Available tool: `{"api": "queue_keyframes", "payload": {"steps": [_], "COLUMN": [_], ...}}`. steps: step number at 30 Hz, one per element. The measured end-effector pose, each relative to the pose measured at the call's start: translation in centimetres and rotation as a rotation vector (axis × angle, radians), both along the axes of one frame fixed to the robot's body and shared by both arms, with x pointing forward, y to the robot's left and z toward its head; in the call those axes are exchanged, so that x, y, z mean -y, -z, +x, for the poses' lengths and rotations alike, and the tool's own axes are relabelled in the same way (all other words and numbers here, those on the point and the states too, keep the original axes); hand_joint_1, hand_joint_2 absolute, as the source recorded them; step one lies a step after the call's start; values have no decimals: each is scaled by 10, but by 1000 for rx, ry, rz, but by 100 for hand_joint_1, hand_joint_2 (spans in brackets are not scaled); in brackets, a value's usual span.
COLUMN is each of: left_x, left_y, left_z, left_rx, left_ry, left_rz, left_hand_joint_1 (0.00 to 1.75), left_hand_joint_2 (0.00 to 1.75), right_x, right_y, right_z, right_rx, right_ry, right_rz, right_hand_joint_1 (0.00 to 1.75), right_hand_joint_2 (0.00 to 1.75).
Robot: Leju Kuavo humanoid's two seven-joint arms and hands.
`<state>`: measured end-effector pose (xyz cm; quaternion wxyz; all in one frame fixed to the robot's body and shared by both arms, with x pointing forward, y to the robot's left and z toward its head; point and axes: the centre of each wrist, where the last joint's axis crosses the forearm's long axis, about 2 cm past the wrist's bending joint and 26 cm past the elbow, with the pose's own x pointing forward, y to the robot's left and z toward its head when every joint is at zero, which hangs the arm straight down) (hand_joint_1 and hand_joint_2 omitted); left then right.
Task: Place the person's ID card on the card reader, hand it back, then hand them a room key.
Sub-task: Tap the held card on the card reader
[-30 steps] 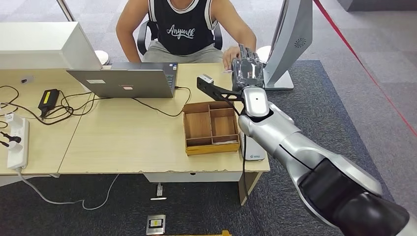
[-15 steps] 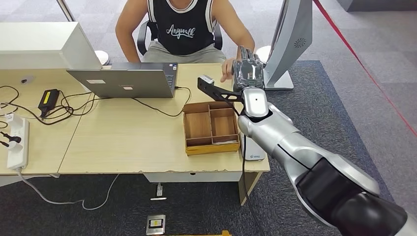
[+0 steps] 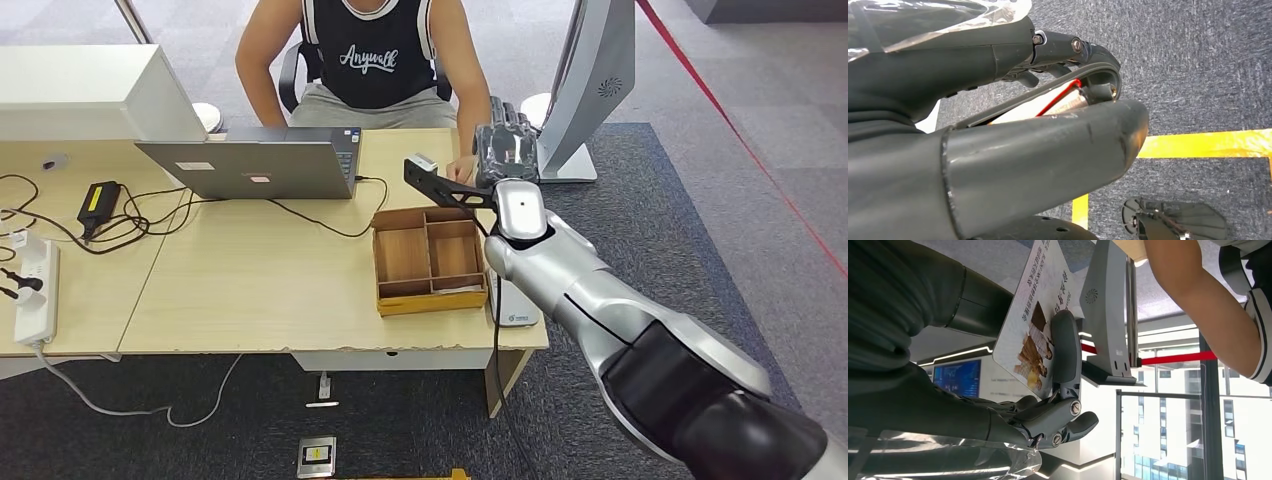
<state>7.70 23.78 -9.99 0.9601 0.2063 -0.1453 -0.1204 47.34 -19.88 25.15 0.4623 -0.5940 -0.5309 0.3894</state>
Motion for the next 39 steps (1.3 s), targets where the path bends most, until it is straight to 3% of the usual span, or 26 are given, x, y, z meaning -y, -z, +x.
{"api": "queue_keyframes", "payload": {"steps": [7,25,39], "left_x": [1,3,9], "left_y": [-1,-1,-2], "left_z": [2,3,2], "left_rx": [6,14,25], "left_ry": [3,-9,-9], "left_rz": [-2,-3,-12], "left_hand_joint_1": [0,0,0], "left_hand_joint_2": [0,0,0], "right_x": [12,99,106], "right_y": [6,64,88], "right_z": [0,-21,-38], "right_rx": [-13,-172,-241], "right_ry": [17,202,179], "right_rz": [-13,-25,-42], "right_hand_joint_1": [175,175,175], "right_hand_joint_2": [175,175,175]}}
